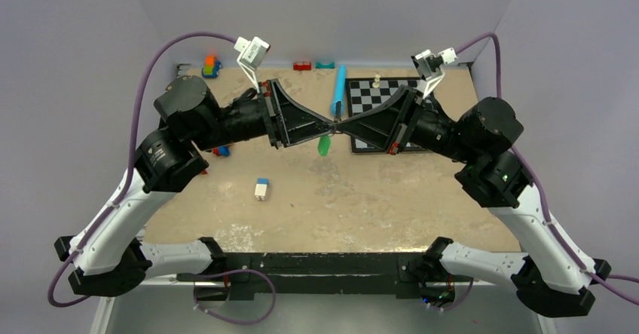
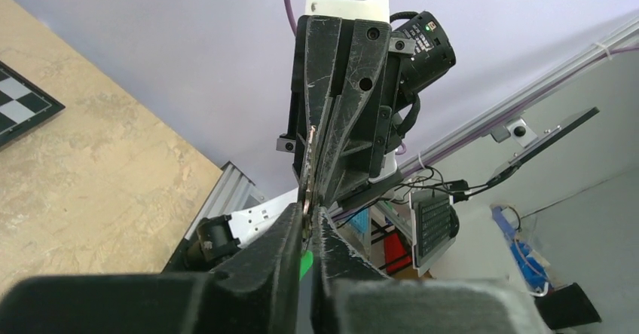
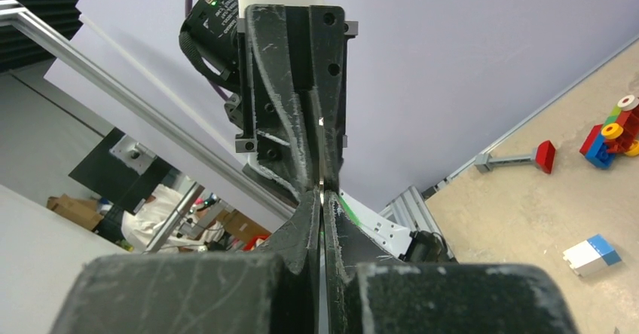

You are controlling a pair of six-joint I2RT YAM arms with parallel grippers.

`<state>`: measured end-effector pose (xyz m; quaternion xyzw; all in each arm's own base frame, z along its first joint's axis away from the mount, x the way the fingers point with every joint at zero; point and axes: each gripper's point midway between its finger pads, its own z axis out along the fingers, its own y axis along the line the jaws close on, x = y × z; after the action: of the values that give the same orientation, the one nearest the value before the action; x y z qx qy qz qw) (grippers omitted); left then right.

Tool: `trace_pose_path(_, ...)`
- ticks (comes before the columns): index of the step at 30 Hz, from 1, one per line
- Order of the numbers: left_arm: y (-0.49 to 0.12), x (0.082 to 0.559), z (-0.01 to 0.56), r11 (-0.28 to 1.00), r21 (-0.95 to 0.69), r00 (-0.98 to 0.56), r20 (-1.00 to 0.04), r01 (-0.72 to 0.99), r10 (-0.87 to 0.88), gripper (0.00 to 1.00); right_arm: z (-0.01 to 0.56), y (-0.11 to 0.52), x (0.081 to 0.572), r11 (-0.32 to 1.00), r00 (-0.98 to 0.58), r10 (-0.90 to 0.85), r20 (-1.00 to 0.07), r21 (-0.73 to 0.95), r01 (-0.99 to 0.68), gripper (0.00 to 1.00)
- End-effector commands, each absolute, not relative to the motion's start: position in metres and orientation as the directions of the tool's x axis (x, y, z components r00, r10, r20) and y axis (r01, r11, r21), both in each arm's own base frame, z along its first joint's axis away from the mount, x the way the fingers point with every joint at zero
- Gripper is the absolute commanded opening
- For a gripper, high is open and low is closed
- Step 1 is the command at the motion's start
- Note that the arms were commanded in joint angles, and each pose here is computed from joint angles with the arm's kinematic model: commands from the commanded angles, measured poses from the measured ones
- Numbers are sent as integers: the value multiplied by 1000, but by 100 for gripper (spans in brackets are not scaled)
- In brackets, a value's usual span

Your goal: Remove the keys from the keyring

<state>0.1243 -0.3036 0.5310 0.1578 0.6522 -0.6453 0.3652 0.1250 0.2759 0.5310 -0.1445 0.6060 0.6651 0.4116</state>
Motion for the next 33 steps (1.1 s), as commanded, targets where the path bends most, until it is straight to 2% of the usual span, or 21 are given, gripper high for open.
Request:
trace_pose_path(1, -307, 124, 541, 77, -723, -680, -677, 687, -281, 24, 541, 271, 116, 36, -603, 385, -699, 664, -747, 0)
trace_pose_path(3, -306, 123, 542, 76, -722, -680, -678, 688, -281, 40, 541, 271, 116, 37, -604, 386, -697, 666, -745, 0)
trace_pose_path(6, -305, 122, 543, 76, -717, -675, -682, 693, -279, 59, 541, 270, 115, 39, -605, 387, -696, 668, -743, 0)
trace_pose_path(8, -305, 122, 543, 76, -715, -674, -685, 695, -278, 65, 541, 270, 115, 40, -605, 389, -695, 669, -743, 0)
trace_pose_path(11, -304, 121, 544, 78, -710, -669, -690, 700, -277, 69, 542, 269, 115, 39, -606, 391, -693, 671, -741, 0)
trace_pose_path(15, -301, 121, 543, 114, -673, -635, -732, 731, -248, 62, 541, 268, 115, 46, -611, 386, -691, 676, -735, 0)
trace_pose_path(20, -292, 120, 539, 207, -584, -563, -812, 785, -157, 42, 538, 265, 112, 70, -618, 370, -693, 684, -726, 0)
trace_pose_path(26, -284, 112, 544, 215, -540, -532, -841, 814, -99, 40, 537, 262, 115, 101, -615, 375, -694, 690, -717, 0)
trace_pose_path(33, -276, 120, 526, 301, -501, -510, -858, 811, -55, 38, 543, 260, 110, 76, -620, 383, -685, 692, -718, 0)
